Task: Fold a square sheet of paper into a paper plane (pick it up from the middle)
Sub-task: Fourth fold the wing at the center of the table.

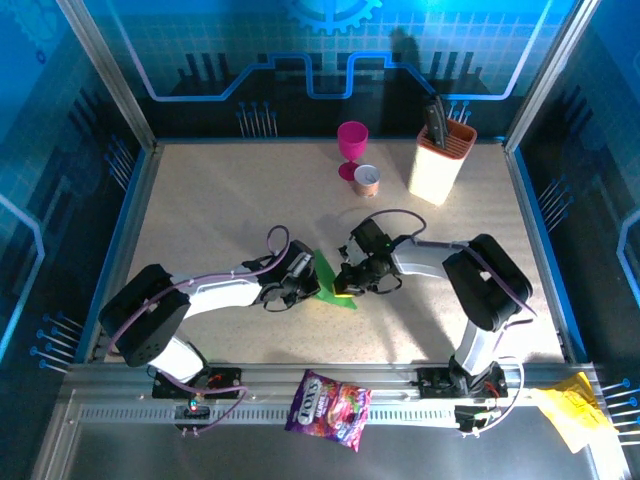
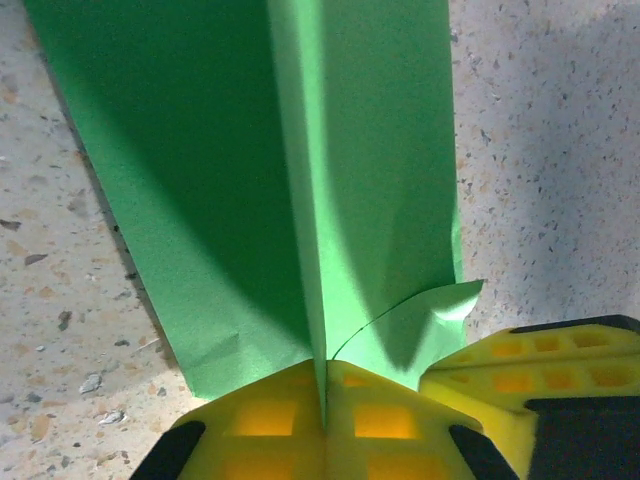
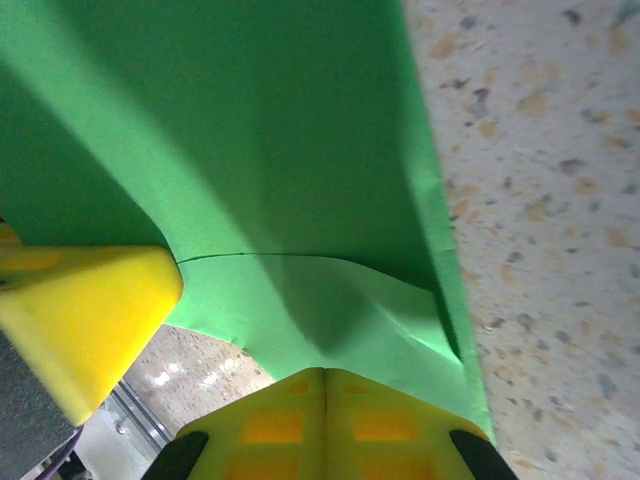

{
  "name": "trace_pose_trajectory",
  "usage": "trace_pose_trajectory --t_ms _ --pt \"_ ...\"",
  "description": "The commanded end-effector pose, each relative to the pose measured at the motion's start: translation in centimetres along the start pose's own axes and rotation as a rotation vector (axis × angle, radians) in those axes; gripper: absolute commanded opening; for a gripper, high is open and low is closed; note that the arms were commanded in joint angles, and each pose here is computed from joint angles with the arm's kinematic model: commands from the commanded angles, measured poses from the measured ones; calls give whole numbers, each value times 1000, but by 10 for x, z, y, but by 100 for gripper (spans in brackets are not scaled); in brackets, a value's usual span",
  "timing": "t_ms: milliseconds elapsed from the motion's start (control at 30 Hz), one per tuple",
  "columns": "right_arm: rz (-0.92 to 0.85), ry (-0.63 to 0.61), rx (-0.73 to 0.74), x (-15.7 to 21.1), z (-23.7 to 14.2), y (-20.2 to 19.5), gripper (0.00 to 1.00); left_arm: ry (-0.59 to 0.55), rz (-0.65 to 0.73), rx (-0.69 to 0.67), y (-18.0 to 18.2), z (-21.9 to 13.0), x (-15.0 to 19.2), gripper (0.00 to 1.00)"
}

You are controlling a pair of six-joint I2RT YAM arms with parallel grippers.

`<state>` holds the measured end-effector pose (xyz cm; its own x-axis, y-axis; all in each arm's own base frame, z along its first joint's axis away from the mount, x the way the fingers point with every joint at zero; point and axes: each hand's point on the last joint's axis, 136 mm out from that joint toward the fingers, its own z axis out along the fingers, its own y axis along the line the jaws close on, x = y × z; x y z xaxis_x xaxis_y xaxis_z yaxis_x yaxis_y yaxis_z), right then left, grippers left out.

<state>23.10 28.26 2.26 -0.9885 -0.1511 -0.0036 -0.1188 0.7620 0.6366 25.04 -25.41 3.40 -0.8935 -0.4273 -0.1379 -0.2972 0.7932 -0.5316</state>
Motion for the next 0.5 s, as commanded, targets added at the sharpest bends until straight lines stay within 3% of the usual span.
trace_pose_trajectory --t_ms 0,233,467 --pt "8 30 -1 3 12 2 0 13 23 -10 -4 -3 1 0" --pt "40 67 27 9 27 -16 0 14 -5 -4 -11 -9 -1 0" --pt "-48 -21 -1 0 -11 7 0 38 -78 -48 -12 -14 0 0"
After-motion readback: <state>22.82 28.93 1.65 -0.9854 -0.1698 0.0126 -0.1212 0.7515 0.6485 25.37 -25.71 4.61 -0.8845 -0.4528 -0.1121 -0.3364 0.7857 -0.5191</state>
